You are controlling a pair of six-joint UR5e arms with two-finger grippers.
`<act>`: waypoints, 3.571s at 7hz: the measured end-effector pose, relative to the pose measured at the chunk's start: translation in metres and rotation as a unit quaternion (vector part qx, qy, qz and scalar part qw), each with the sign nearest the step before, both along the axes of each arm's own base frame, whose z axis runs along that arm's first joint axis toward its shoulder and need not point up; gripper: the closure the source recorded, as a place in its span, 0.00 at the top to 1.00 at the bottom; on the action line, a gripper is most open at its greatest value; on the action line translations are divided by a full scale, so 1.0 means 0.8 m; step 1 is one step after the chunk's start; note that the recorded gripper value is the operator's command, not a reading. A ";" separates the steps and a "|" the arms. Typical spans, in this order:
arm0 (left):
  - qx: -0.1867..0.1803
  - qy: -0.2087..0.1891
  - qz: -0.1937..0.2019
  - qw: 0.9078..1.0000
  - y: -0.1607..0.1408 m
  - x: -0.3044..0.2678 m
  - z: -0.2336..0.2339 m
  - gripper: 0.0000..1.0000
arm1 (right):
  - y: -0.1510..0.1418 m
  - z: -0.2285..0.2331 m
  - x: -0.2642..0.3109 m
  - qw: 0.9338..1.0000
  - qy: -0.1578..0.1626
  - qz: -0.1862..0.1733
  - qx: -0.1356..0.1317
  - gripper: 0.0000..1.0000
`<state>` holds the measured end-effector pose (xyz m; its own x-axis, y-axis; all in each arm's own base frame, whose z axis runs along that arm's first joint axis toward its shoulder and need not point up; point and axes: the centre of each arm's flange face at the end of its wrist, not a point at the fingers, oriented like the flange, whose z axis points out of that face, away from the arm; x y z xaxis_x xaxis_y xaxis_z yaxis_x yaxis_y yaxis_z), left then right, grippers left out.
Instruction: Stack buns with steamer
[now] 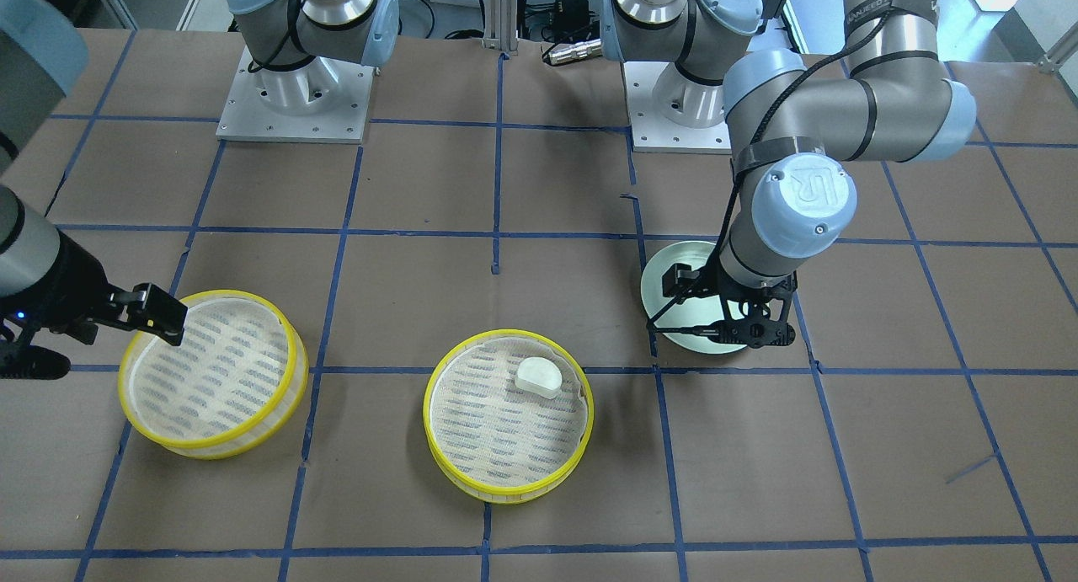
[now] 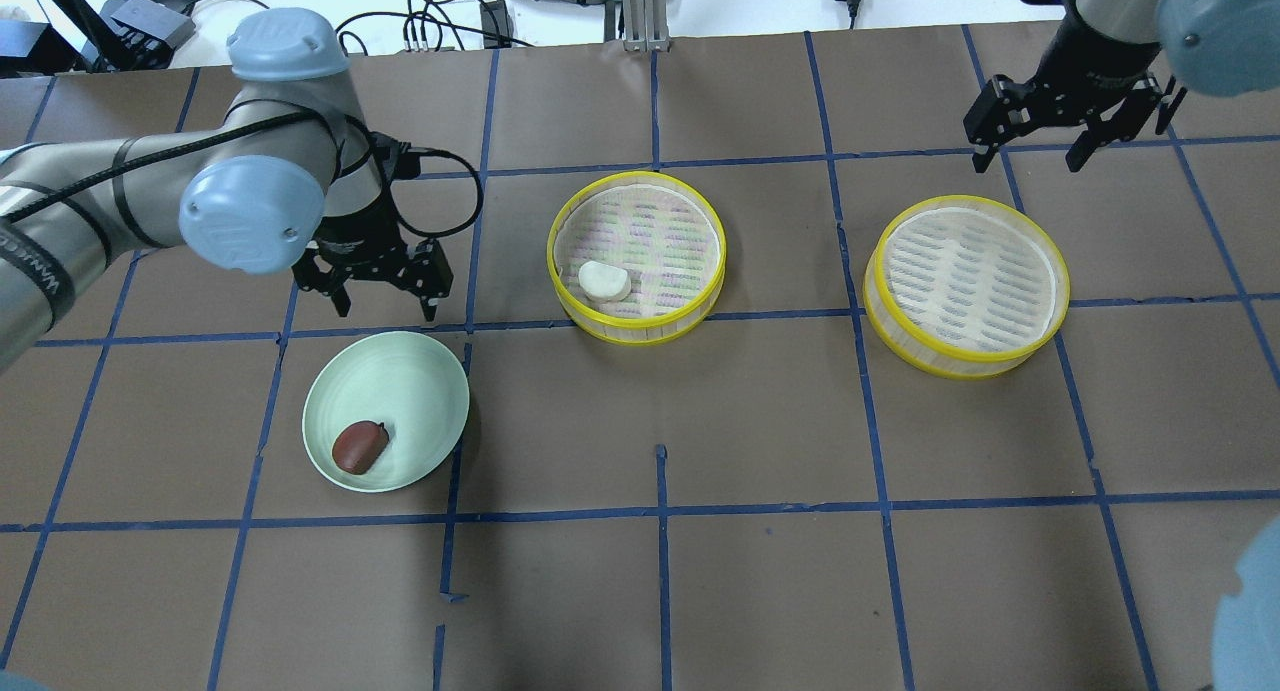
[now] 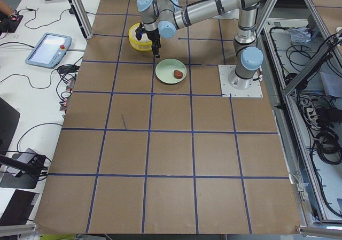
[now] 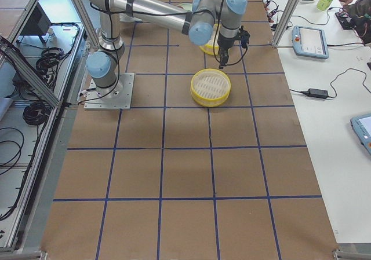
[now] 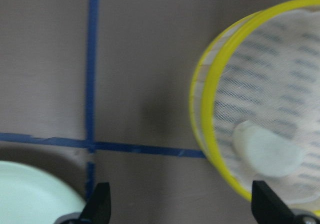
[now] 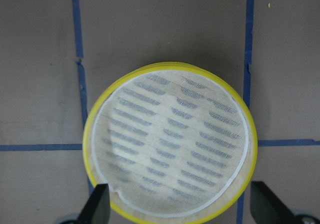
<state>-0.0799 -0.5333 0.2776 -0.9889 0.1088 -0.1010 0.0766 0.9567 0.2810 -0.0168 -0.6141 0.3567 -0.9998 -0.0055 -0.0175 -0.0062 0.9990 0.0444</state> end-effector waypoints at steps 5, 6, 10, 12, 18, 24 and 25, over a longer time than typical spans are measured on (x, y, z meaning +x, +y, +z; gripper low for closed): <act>0.135 0.015 -0.058 0.989 0.042 0.060 -0.115 0.99 | 0.019 -0.135 -0.106 0.997 -0.026 0.019 0.069 1.00; 0.146 0.022 -0.055 0.987 0.041 0.059 -0.133 0.76 | 0.026 -0.148 -0.113 0.997 -0.023 0.018 0.078 1.00; 0.155 0.055 -0.046 0.985 0.045 0.048 -0.148 0.02 | 0.017 -0.178 -0.121 0.998 -0.012 0.019 0.057 0.45; 0.126 0.076 -0.032 0.989 0.036 0.042 -0.118 0.02 | 0.016 -0.180 -0.121 0.998 -0.013 0.018 0.054 0.08; -0.077 0.218 0.214 0.949 -0.090 -0.098 0.014 0.09 | -0.002 -0.120 -0.118 1.000 -0.026 0.007 0.007 0.07; -0.119 0.241 0.258 0.928 -0.122 -0.254 -0.016 1.00 | -0.001 -0.081 -0.077 0.999 -0.027 -0.028 -0.006 0.08; -0.120 0.241 0.255 0.929 -0.122 -0.254 -0.013 1.00 | 0.000 -0.080 -0.073 0.999 -0.028 -0.033 -0.003 0.08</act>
